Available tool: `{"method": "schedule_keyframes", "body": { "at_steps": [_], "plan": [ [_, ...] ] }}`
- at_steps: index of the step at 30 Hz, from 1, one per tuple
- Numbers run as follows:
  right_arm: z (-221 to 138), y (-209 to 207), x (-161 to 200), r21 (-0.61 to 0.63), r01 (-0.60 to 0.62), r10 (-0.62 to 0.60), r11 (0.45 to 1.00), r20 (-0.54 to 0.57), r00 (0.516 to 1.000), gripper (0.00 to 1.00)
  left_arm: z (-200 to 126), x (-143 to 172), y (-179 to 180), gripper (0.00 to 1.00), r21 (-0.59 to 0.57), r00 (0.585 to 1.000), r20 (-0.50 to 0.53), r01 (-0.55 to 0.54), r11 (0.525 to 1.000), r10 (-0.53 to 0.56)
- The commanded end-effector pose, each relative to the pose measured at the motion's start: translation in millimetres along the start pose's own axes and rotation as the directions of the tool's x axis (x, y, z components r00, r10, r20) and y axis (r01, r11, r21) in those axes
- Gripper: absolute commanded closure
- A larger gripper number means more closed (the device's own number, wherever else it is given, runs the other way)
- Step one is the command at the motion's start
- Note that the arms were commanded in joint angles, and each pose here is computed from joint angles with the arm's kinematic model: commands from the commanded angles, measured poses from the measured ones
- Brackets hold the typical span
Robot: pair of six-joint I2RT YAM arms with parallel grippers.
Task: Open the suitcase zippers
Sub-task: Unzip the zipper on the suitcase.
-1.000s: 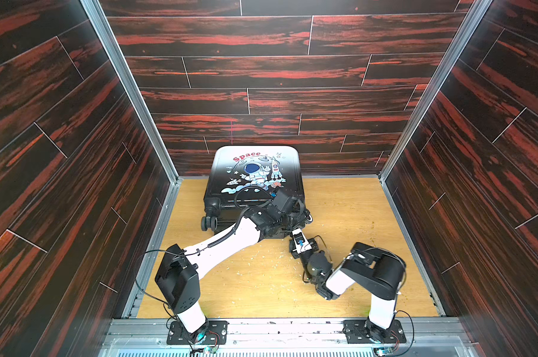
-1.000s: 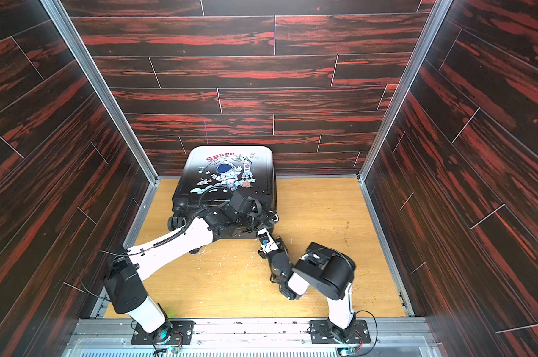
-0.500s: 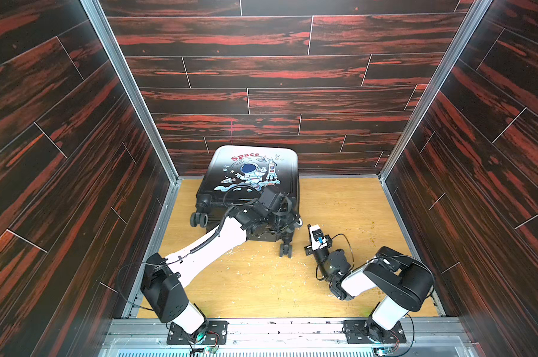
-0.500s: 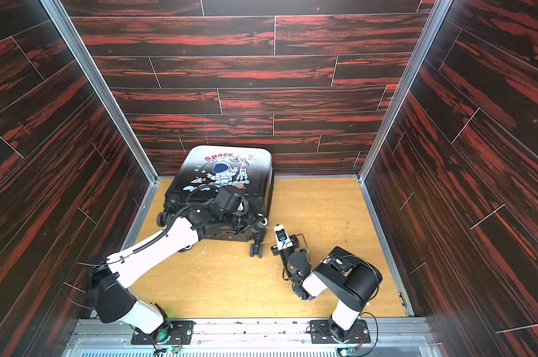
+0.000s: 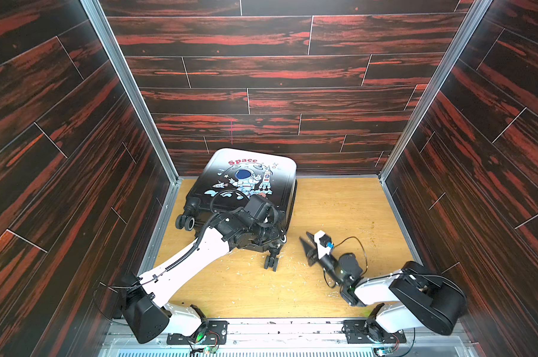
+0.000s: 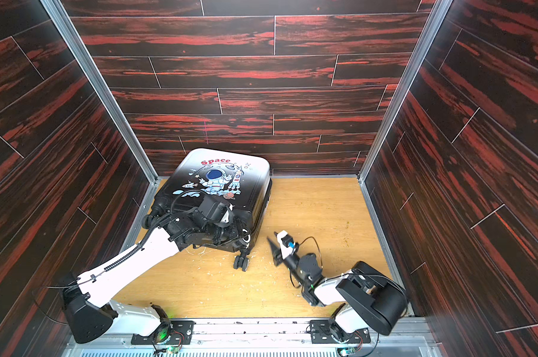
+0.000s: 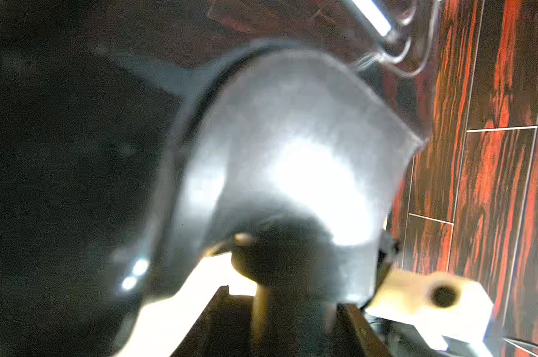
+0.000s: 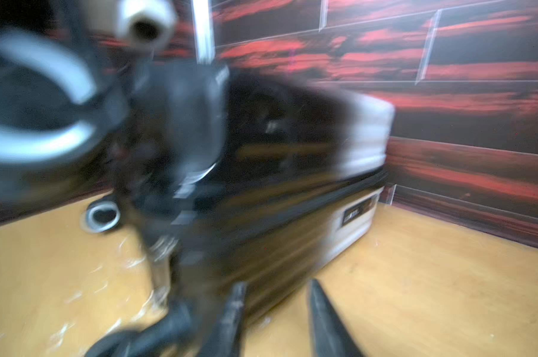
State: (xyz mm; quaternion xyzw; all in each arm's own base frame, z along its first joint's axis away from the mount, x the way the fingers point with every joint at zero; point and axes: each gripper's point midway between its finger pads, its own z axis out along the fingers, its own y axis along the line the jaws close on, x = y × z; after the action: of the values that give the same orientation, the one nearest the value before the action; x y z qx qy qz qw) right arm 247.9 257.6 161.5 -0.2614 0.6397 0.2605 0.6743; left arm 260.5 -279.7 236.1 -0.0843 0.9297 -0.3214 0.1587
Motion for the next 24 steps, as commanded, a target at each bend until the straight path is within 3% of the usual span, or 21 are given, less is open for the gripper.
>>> {"method": "schedule_keyframes", "body": {
  "at_steps": [1,4,10,18,24],
  "plan": [
    [1,32,-11,-0.099,-0.003,0.01,0.995,0.07,0.998,0.5,-40,-17,-48,1.0,0.178,0.997,0.071,0.03,0.984,-0.043],
    [12,40,-9,-0.082,-0.023,0.029,0.996,0.067,0.997,0.41,-42,-21,-56,1.0,0.197,0.996,0.072,0.034,0.98,-0.05],
    [31,45,-13,-0.034,0.01,-0.007,0.999,0.085,0.996,0.4,-43,-24,-63,1.0,0.216,0.995,0.078,0.047,0.975,-0.065],
    [56,24,1,0.167,0.116,-0.124,0.979,0.038,0.992,0.43,-47,-26,-72,1.0,0.261,0.991,0.087,0.077,0.962,-0.103],
    [59,20,14,0.203,0.136,-0.139,0.97,0.003,0.99,0.55,-52,-32,-84,1.0,0.304,0.989,0.102,0.074,0.95,-0.11]
  ]
}}
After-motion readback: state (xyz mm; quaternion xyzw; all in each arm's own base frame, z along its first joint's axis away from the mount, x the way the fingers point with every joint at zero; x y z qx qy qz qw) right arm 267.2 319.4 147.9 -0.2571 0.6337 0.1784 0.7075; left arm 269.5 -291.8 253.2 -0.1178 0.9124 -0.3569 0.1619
